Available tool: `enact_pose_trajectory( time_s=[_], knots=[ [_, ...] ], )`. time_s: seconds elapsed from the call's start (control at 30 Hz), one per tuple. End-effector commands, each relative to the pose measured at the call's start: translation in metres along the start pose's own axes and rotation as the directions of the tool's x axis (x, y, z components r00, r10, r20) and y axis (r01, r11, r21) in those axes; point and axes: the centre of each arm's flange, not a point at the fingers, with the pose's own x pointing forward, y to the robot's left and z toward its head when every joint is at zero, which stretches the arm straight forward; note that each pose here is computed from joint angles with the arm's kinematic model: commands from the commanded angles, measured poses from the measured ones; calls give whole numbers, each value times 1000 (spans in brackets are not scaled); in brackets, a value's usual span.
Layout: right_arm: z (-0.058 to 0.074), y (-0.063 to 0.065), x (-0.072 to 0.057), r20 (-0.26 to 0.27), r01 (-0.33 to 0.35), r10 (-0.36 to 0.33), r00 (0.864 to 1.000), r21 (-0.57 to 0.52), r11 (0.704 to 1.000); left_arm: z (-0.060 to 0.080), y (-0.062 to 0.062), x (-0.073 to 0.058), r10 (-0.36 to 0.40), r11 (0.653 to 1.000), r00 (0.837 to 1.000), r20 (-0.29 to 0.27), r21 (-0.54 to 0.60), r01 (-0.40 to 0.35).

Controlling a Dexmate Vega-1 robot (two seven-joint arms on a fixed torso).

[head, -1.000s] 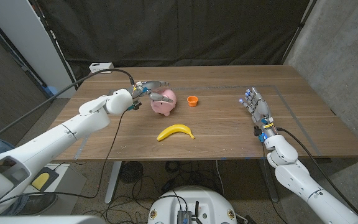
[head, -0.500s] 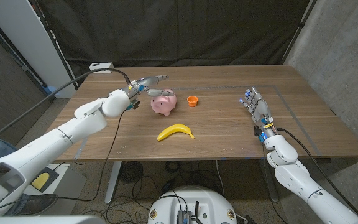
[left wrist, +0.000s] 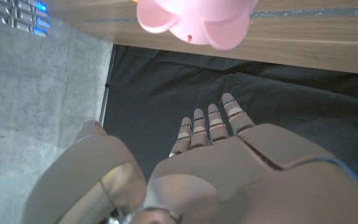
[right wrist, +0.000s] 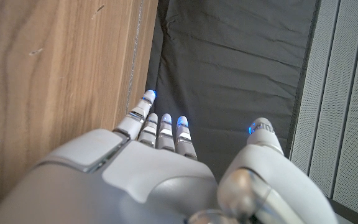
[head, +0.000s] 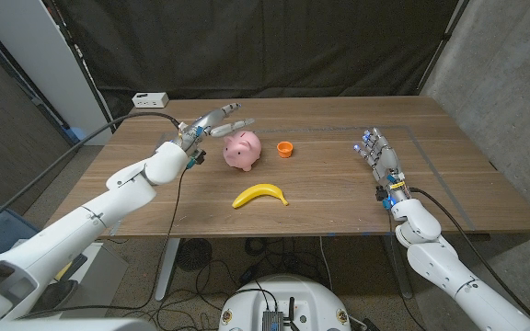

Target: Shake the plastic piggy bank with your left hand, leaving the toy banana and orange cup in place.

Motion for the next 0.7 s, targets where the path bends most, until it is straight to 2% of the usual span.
enact_pose_trajectory(
  time_s=[0.03, 0.23, 0.37, 0.53, 0.7],
  knots=[
    [11, 1, 5, 23, -36, 36, 999, -27, 999, -4, 3, -23, 148, 968, 989, -5, -204, -146],
    [17, 7, 10, 24, -54, 55, 998, -38, 998, -6, 8, -38, 210, 940, 977, -47, -264, -215],
    [18, 10, 12, 21, -68, 69, 997, -42, 997, -10, 9, -46, 224, 922, 972, -68, -310, -234],
    [18, 10, 11, 15, -69, 70, 997, -41, 997, -17, 8, -56, 245, 893, 964, -100, -364, -265],
    [17, 9, 10, 14, -65, 66, 998, -39, 997, -27, 4, -64, 256, 849, 957, -138, -441, -291]
  ],
)
